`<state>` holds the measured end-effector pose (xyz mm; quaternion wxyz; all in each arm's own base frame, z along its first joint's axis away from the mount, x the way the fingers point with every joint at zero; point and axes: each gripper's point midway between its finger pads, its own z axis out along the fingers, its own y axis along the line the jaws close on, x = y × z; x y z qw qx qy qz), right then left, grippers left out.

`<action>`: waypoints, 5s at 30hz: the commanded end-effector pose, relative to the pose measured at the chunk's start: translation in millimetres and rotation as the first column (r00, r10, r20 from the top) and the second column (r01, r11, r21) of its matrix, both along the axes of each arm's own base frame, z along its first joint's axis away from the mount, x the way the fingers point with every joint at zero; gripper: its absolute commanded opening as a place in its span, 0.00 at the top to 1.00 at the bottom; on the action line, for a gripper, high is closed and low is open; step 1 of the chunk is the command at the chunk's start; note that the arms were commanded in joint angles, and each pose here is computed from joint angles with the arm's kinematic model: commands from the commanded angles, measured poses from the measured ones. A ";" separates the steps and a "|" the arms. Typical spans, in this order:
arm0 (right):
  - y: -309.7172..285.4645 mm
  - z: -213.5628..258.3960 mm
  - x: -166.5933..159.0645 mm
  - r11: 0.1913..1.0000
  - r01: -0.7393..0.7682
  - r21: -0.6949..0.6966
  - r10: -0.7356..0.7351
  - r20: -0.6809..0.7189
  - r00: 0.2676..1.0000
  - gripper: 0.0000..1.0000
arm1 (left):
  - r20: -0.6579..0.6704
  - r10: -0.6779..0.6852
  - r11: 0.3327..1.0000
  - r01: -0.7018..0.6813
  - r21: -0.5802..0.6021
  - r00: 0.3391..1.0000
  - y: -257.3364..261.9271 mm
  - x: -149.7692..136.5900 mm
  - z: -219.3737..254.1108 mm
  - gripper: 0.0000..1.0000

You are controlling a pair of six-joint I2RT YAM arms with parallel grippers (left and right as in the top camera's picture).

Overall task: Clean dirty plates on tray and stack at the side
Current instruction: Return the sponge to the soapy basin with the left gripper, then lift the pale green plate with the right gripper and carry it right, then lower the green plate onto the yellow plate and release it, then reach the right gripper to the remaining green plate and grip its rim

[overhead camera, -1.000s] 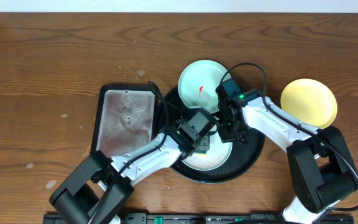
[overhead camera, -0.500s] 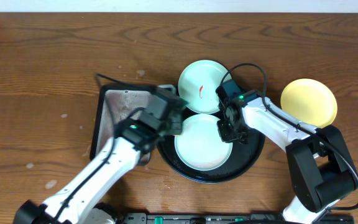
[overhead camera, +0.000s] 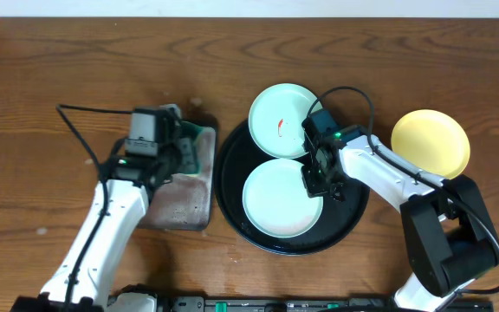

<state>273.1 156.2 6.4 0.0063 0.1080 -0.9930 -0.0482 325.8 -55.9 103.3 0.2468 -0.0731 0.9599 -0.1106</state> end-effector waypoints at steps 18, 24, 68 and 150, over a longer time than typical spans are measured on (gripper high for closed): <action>-46.4 142.8 61.5 0.976 0.019 -0.215 0.111 0.578 0.808 0.99 | -0.269 -0.033 0.997 0.049 0.051 0.963 18.6 -16.4 -83.0 0.93; -43.0 164.1 70.8 0.926 -0.033 -0.377 0.283 0.631 0.722 0.99 | -0.272 -0.033 0.997 0.049 0.052 0.962 18.7 -16.8 -83.9 0.92; -53.9 171.2 81.2 0.947 0.303 -0.107 -0.130 0.735 0.665 0.99 | -0.262 -0.033 0.997 0.049 0.051 0.965 18.5 -14.2 -83.2 0.92; -17.9 32.2 157.9 0.990 -0.007 0.143 -0.047 0.371 0.927 0.51 | -0.262 -0.033 0.997 0.049 0.051 0.965 18.5 -14.2 -83.2 0.92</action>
